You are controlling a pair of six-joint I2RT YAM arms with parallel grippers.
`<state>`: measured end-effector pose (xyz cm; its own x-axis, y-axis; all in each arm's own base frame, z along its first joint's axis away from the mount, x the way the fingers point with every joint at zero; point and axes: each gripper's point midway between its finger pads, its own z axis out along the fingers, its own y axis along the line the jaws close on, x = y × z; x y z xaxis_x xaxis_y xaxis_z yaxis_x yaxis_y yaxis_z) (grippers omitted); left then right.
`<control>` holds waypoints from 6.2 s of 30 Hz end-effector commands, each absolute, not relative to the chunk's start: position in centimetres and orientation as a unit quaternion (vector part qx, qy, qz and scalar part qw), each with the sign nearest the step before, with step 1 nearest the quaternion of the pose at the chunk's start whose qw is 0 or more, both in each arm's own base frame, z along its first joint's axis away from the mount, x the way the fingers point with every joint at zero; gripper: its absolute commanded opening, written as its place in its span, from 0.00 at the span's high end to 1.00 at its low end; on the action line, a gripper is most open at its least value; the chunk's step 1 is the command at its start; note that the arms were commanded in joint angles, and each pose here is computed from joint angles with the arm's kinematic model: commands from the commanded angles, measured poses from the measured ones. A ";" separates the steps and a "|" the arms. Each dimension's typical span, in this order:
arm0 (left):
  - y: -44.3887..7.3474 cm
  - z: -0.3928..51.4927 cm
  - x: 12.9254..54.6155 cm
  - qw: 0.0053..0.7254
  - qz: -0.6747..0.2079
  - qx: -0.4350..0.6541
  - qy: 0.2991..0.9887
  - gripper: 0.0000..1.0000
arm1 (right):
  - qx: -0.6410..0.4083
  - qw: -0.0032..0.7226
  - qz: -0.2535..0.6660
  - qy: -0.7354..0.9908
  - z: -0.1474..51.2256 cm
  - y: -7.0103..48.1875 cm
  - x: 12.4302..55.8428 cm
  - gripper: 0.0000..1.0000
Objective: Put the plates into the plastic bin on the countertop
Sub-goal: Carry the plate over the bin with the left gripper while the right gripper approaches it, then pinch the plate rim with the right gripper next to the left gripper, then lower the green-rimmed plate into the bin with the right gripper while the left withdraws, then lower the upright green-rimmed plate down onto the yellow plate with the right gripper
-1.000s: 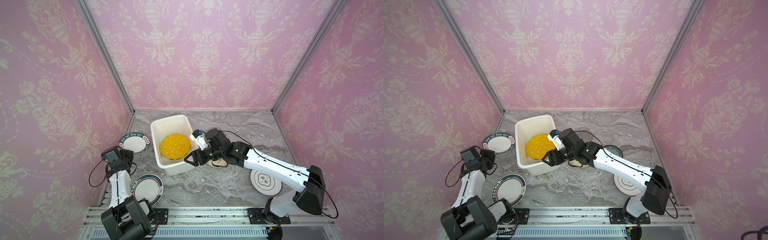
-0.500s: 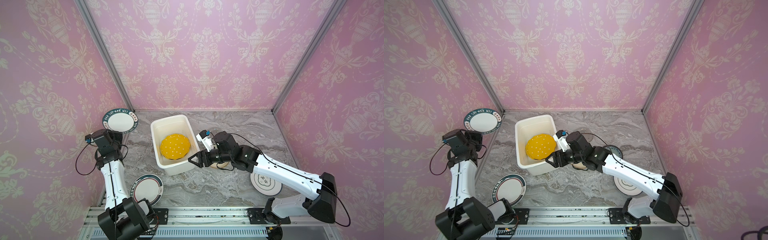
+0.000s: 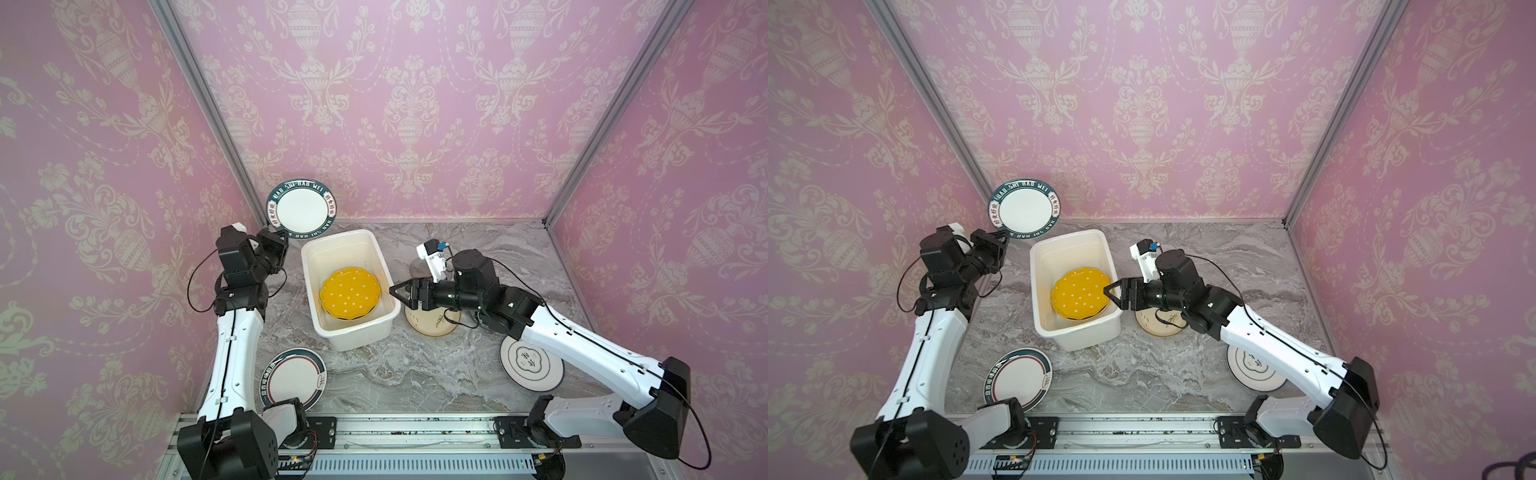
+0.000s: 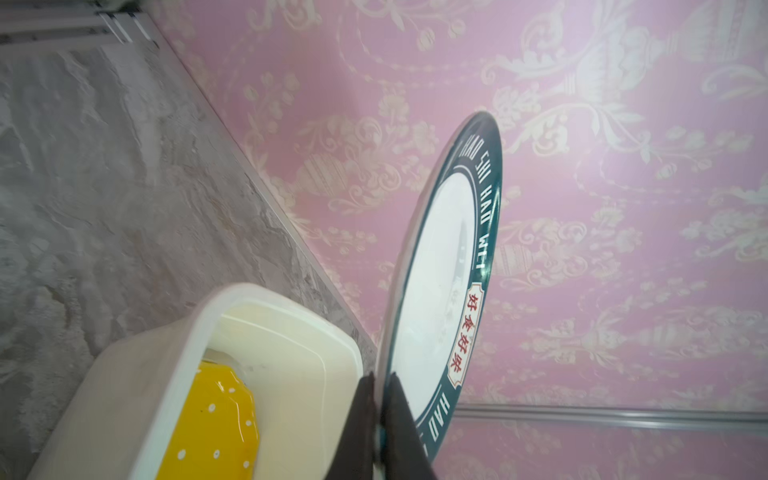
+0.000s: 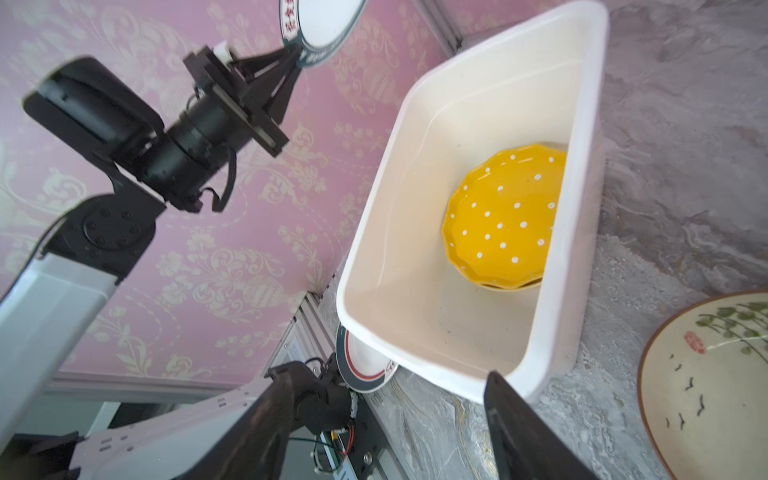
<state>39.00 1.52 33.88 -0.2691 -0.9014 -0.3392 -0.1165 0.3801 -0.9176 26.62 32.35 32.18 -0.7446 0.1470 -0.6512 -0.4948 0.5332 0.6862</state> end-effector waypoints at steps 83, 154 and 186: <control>-3.8 40.5 19.2 0.614 -0.312 -0.202 0.696 0.11 | 0.275 0.381 0.445 0.762 36.3 32.6 31.1 1.00; -1.1 41.5 15.3 0.641 -0.230 -0.185 0.708 0.10 | 0.540 0.336 0.297 0.713 16.4 46.4 36.7 1.00; -0.5 41.4 15.1 0.646 -0.216 -0.190 0.707 0.09 | 0.482 0.307 0.235 0.786 11.1 46.0 35.6 0.88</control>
